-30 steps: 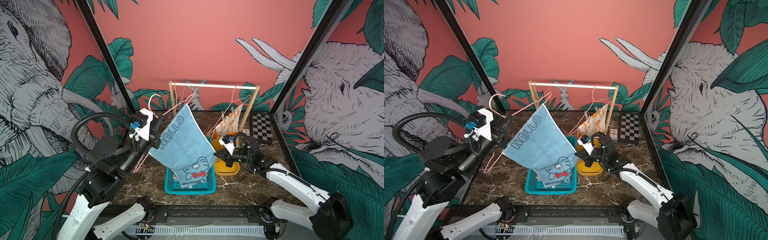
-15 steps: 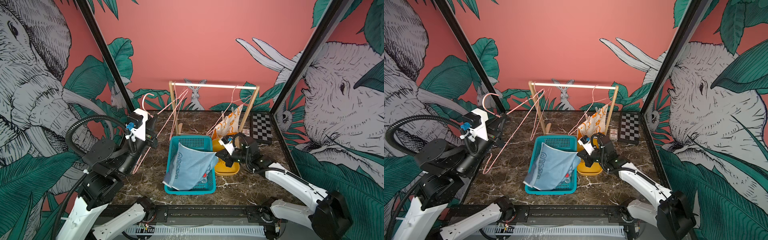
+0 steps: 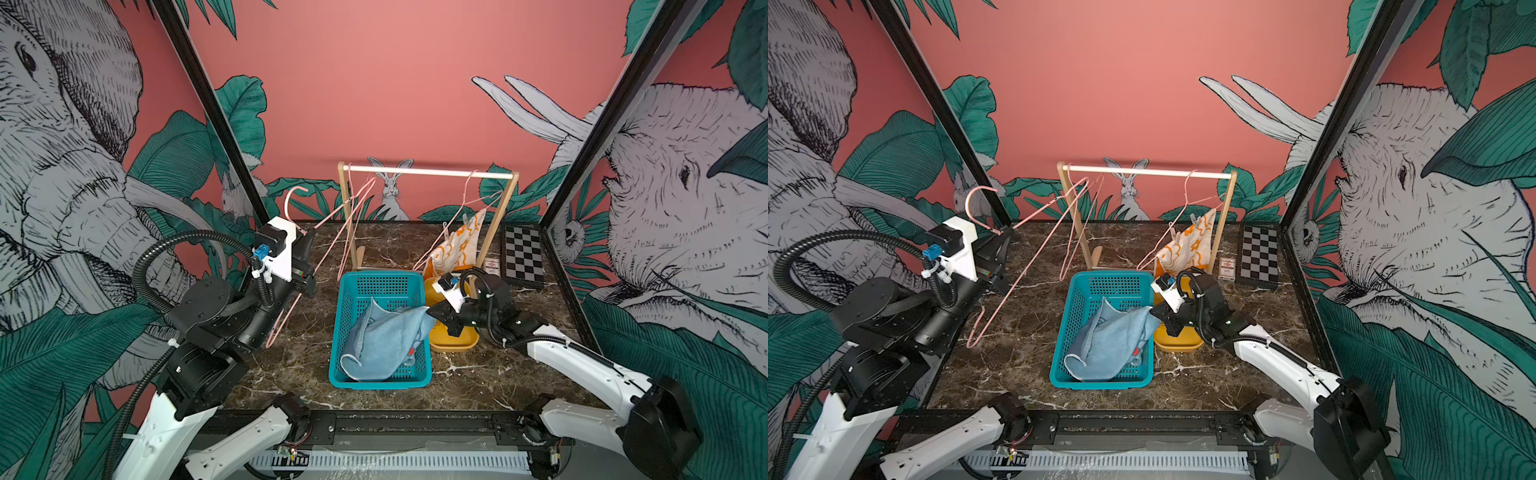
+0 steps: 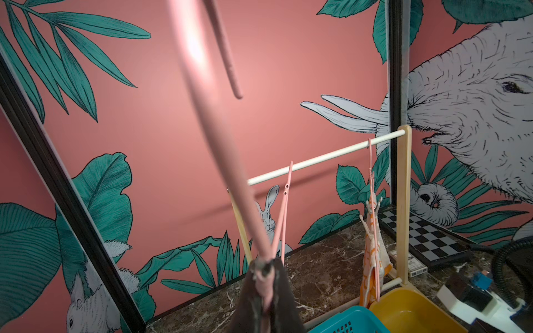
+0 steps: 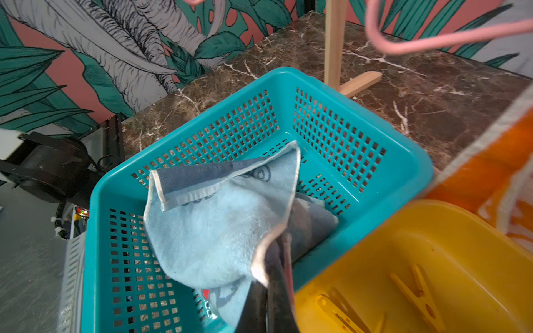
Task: Remove the clothespins securing towels to the hanger
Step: Remove the towel from the hanger, then place the towel in the basket.
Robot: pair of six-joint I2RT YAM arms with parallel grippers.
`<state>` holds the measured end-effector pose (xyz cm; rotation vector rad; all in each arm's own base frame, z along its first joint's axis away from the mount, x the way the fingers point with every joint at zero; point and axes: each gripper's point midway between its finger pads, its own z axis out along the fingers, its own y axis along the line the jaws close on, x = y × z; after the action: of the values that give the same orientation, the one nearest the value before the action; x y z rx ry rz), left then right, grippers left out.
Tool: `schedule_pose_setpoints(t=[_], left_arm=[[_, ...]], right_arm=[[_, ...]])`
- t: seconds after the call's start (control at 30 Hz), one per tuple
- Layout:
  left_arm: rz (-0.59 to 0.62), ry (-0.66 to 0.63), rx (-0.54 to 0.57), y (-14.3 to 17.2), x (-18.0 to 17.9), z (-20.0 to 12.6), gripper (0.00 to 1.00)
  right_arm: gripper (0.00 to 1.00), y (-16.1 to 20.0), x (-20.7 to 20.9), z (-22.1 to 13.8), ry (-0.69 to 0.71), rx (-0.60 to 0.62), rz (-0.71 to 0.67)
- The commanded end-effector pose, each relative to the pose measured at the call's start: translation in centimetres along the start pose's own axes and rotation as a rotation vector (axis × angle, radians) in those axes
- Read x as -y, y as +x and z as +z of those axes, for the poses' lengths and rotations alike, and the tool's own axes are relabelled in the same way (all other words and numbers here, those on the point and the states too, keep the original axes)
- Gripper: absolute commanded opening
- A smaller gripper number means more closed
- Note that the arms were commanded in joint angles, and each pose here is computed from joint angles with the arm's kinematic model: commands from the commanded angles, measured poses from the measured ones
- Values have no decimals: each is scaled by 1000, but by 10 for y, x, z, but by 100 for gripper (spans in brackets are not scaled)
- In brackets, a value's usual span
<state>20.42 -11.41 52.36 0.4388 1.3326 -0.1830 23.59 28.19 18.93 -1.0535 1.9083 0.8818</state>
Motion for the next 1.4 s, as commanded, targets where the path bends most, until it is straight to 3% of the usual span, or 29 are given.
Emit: schedule_pose_setpoints(t=[0.0,0.5,0.77,1.07,1.37], left_arm=[[-6,11,22,-4,2,2,0],[-9,12,-1,3,3,3,0],[-23,24,-20,12,9,10,0],[-41,45,-55,27,20,25,0],[-65,78,-110,43,36,49,0]], right_arm=[[0,-26,-17,11,-62,43,-70],[0,-23,-30,75,-120,-71,-90],[0,-12,-22,94,-85,-132,-104],[43,-21,-17,80,-16,-81,-135],[56,-44,-1,21,208,113,-180]])
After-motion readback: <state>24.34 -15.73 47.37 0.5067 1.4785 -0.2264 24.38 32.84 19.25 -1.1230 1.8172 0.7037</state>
